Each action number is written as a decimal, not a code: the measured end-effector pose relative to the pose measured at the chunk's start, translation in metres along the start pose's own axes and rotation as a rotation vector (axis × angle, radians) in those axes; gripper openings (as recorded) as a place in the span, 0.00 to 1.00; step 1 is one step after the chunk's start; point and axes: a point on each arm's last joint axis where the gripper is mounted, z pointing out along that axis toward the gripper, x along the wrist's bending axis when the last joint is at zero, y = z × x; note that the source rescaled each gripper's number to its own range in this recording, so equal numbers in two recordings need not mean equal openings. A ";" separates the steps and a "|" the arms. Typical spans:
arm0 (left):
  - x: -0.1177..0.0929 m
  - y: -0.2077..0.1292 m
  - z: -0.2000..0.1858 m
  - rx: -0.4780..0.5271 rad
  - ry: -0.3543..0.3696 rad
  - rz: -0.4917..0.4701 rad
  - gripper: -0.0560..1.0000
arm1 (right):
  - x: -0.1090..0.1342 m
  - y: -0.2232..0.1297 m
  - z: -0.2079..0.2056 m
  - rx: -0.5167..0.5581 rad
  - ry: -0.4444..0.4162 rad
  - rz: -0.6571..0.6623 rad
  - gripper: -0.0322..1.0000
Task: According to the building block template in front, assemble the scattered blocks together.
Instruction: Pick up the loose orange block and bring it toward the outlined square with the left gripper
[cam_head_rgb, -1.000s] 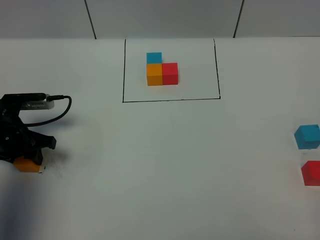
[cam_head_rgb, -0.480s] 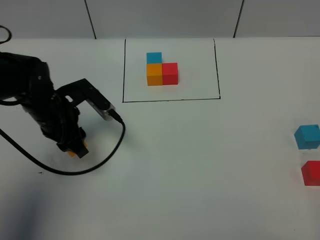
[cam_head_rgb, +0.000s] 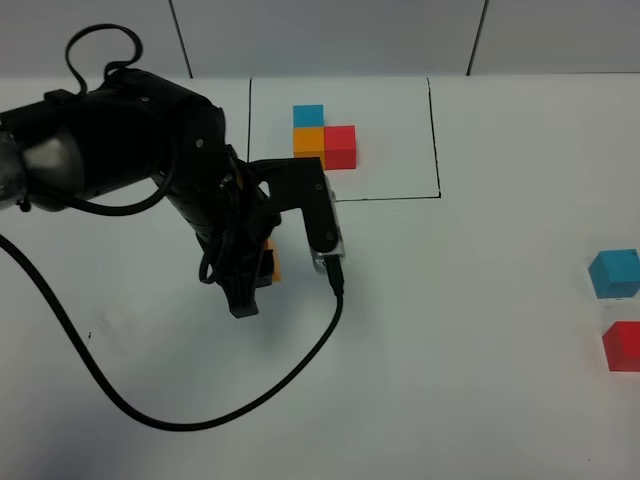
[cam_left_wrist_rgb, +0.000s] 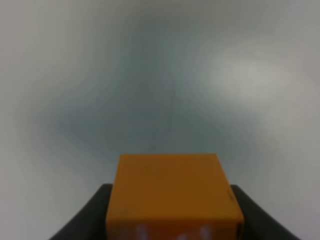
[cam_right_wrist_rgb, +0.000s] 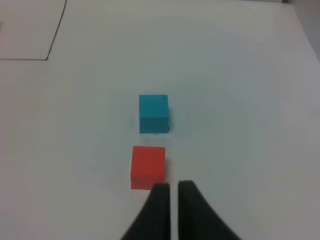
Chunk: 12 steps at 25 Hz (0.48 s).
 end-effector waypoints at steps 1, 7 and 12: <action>-0.003 0.005 0.003 0.000 -0.006 0.017 0.46 | 0.000 0.000 0.000 0.000 0.000 0.000 0.03; -0.020 0.030 0.027 0.009 -0.050 0.096 0.46 | 0.000 0.000 0.000 0.000 0.000 0.000 0.03; -0.028 0.043 0.047 0.026 -0.081 0.130 0.46 | 0.000 0.000 0.000 0.000 0.000 0.000 0.03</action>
